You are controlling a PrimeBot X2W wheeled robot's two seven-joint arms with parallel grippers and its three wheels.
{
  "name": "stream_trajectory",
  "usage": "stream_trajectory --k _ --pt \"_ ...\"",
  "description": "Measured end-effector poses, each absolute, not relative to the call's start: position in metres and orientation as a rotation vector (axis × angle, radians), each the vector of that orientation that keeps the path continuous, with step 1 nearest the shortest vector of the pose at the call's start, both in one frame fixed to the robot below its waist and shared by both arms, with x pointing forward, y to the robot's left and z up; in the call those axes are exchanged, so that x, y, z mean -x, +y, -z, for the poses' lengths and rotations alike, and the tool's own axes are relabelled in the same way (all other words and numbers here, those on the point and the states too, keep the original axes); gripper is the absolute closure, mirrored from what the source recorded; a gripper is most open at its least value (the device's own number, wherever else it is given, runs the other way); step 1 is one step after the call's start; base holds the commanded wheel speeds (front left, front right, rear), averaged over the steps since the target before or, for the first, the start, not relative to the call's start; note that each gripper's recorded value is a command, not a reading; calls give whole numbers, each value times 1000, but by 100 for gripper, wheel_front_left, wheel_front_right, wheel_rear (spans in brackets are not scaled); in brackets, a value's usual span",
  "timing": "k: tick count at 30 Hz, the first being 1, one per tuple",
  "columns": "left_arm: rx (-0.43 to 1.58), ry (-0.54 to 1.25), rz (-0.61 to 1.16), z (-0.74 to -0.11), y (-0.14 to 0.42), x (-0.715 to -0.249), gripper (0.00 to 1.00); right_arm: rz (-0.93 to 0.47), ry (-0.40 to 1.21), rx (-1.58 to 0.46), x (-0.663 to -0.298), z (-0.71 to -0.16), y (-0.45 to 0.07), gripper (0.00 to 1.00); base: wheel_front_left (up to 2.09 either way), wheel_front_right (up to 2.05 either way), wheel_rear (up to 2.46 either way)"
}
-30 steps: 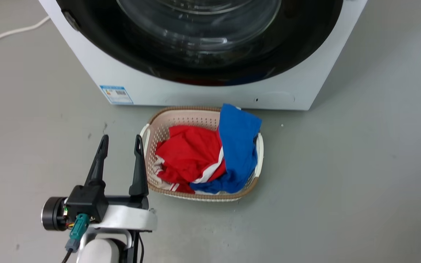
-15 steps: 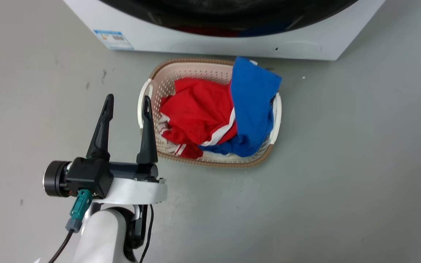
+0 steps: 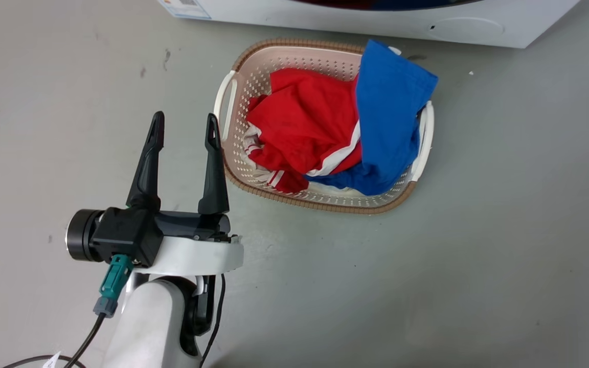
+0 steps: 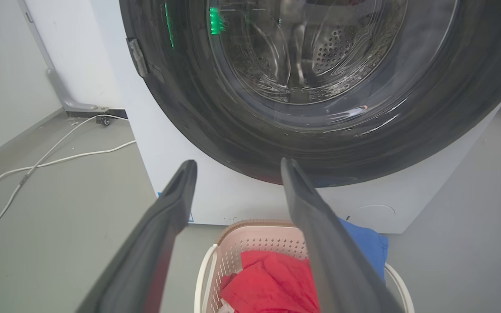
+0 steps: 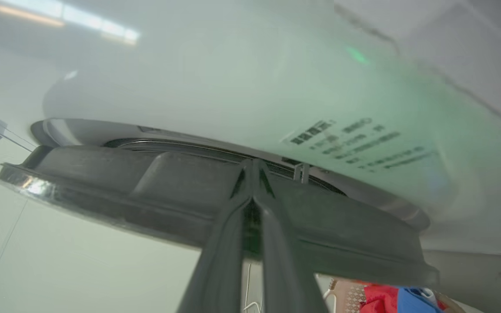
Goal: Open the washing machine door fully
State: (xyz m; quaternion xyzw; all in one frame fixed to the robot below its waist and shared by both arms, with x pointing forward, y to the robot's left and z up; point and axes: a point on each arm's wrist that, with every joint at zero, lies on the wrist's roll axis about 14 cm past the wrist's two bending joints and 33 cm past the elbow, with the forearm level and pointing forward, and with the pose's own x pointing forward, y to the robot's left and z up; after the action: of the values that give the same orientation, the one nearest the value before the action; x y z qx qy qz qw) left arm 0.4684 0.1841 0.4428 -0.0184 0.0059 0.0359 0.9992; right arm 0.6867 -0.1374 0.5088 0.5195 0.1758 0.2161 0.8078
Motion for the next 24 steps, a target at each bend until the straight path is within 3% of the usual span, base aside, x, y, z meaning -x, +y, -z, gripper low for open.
stream_trajectory --k 12,24 --pt "34 24 -96 -438 191 -469 0 -525 445 -1059 -693 -497 -110 100 0 0 0" --pt "36 -9 -87 -453 187 -466 0 -648 547 -1016 -633 -491 -86 100 0 0 0"
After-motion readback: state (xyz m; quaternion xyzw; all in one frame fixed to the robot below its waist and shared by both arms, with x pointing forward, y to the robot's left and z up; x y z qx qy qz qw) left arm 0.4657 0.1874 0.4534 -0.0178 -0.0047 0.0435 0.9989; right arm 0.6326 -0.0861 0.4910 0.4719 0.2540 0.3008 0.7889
